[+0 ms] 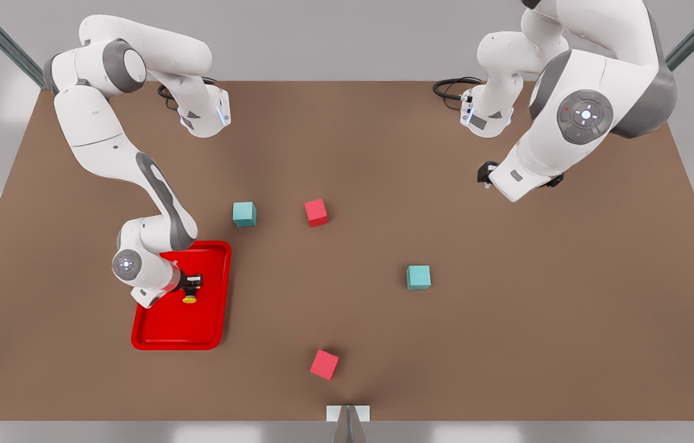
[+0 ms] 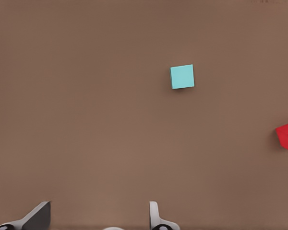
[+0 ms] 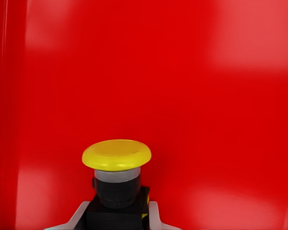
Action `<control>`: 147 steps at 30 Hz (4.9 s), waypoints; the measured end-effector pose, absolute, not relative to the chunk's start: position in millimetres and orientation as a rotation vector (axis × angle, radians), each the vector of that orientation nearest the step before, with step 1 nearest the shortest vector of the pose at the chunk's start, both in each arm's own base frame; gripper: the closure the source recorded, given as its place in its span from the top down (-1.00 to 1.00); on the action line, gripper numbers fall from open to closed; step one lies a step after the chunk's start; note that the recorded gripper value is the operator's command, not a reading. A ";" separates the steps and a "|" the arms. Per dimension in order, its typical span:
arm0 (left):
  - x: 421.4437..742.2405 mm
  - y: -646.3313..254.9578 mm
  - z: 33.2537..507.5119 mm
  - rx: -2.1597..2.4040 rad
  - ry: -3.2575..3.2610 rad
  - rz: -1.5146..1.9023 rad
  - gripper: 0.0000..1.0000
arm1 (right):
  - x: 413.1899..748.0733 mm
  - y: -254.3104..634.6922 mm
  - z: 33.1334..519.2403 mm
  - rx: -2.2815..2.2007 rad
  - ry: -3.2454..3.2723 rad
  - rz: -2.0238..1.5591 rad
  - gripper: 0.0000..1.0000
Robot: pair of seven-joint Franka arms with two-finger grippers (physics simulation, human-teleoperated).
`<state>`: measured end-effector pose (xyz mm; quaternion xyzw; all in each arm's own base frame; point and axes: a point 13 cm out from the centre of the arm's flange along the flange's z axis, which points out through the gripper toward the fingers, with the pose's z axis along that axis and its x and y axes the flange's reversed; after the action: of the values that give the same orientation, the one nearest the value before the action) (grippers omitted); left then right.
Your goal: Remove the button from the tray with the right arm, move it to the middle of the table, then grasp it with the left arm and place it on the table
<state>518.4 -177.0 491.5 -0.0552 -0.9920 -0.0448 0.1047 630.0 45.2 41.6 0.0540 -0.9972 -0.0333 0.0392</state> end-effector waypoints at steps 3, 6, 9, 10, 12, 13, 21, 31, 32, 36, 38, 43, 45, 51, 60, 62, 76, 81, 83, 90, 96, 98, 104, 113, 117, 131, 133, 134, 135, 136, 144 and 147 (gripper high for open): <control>516.6 -183.4 490.9 -0.180 -2.923 -0.134 1.00 | 629.9 45.5 40.8 0.162 -3.057 -0.107 -0.05; 514.8 -188.5 491.1 -0.194 -2.923 -0.135 1.00 | 630.7 45.4 42.1 0.162 -3.060 -0.109 -0.06; 514.9 -188.2 491.1 -0.193 -2.923 -0.135 1.00 | 631.3 45.3 44.0 0.163 -3.061 -0.109 -0.08; 515.0 -187.9 491.1 -0.191 -2.923 -0.135 1.00 | 631.5 45.2 44.8 0.164 -3.062 -0.109 -0.08; 514.9 -187.9 491.3 -0.191 -2.924 -0.135 1.00 | 631.7 45.1 47.4 0.165 -3.063 -0.107 -0.08; 514.7 -188.2 491.7 -0.192 -2.924 -0.135 1.00 | 631.5 44.8 50.6 0.167 -3.064 -0.104 -0.08; 514.8 -188.5 491.8 -0.192 -2.925 -0.134 1.00 | 669.2 148.5 151.2 0.303 -3.119 -0.121 -0.08; 525.2 -150.1 511.0 -0.085 -2.945 -0.121 1.00 | 649.1 385.4 195.9 0.225 -3.078 -0.157 -0.09; 524.8 -147.1 510.8 -0.077 -2.941 -0.122 1.00 | 643.9 410.9 188.0 0.212 -3.070 -0.178 -0.09; 521.9 -145.6 510.5 -0.077 -2.928 -0.126 1.00 | 618.2 491.4 157.5 0.141 -3.026 -0.259 -0.09; 521.3 -144.1 510.4 -0.074 -2.924 -0.127 1.00 | 607.4 513.5 146.2 0.090 -3.008 -0.280 -0.09; 520.1 -142.9 510.2 -0.074 -2.919 -0.129 1.00 | 596.7 535.0 123.8 -0.060 -2.998 -0.284 -0.08; 519.8 -142.8 510.1 -0.075 -2.917 -0.129 1.00 | 589.7 546.7 115.9 -0.102 -2.995 -0.290 -0.07; 519.3 -142.9 510.1 -0.077 -2.915 -0.130 1.00 | 571.5 579.4 92.4 -0.193 -3.004 -0.304 1.00; 519.2 -142.1 509.6 -0.076 -2.913 -0.130 1.00 | 647.6 491.2 178.5 -0.527 -2.933 -0.424 1.00; 519.1 -142.2 509.7 -0.077 -2.913 -0.130 1.00 | 689.8 374.5 221.3 -0.691 -2.913 -0.385 1.00; 532.6 -254.0 425.7 -0.320 -2.870 -0.141 1.00 | 643.8 -5.7 415.4 -0.551 -3.003 -0.084 1.00; 529.1 -343.8 355.5 -0.428 -2.868 -0.122 1.00 | 642.8 -8.0 424.1 -0.384 -3.038 -0.067 1.00; 531.2 -375.7 321.8 -0.442 -2.883 -0.096 1.00 | 646.3 -12.0 426.7 -0.333 -3.062 -0.047 1.00; 554.9 -418.2 220.8 -0.357 -2.942 -0.037 1.00 | 653.5 -22.6 431.9 -0.187 -3.104 0.005 1.00; 562.4 -433.1 167.8 -0.289 -2.995 -0.020 1.00 | 654.1 -15.3 433.0 -0.073 -3.113 0.024 1.00; 561.7 -444.4 154.0 -0.285 -3.012 -0.005 1.00 | 654.5 -16.1 435.0 -0.049 -3.118 0.028 1.00; 558.5 -463.3 96.1 -0.310 -3.045 -0.024 1.00 | 652.3 -23.9 436.6 -0.009 -3.112 0.033 1.00; 557.0 -446.5 63.0 -0.345 -3.088 -0.115 1.00 | 648.1 -37.5 432.2 0.027 -3.090 0.064 1.00; 555.4 -445.4 55.2 -0.345 -3.093 -0.128 1.00 | 643.9 -37.9 434.2 0.053 -3.076 0.092 1.00; 550.4 -444.3 36.0 -0.302 -3.086 -0.133 0.85 | 640.4 -36.2 436.5 0.098 -3.061 0.102 1.00; 550.7 -443.7 35.9 -0.295 -3.086 -0.133 0.48 | 640.3 -36.9 436.9 0.100 -3.061 0.102 1.00; 550.9 -443.5 36.3 -0.292 -3.087 -0.133 0.32 | 640.2 -37.8 436.9 0.099 -3.060 0.103 1.00; 551.0 -443.4 36.6 -0.288 -3.087 -0.134 0.12 | 640.2 -38.5 436.9 0.099 -3.060 0.102 1.00; 551.1 -443.2 37.2 -0.284 -3.088 -0.135 -0.04 | 640.1 -39.5 437.0 0.098 -3.060 0.102 1.00; 562.1 -443.6 71.0 -0.223 -3.119 -0.152 -0.29 | 639.7 -38.8 437.3 0.108 -3.059 0.101 1.00; 573.1 -441.6 100.8 -0.172 -3.139 -0.145 -0.29 | 639.3 -40.9 437.9 0.105 -3.059 0.102 1.00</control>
<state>573.1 -441.6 100.8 -0.0547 -0.9974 -0.0462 -0.0025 639.3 -40.9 437.9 0.0344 -0.9981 0.0331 0.0395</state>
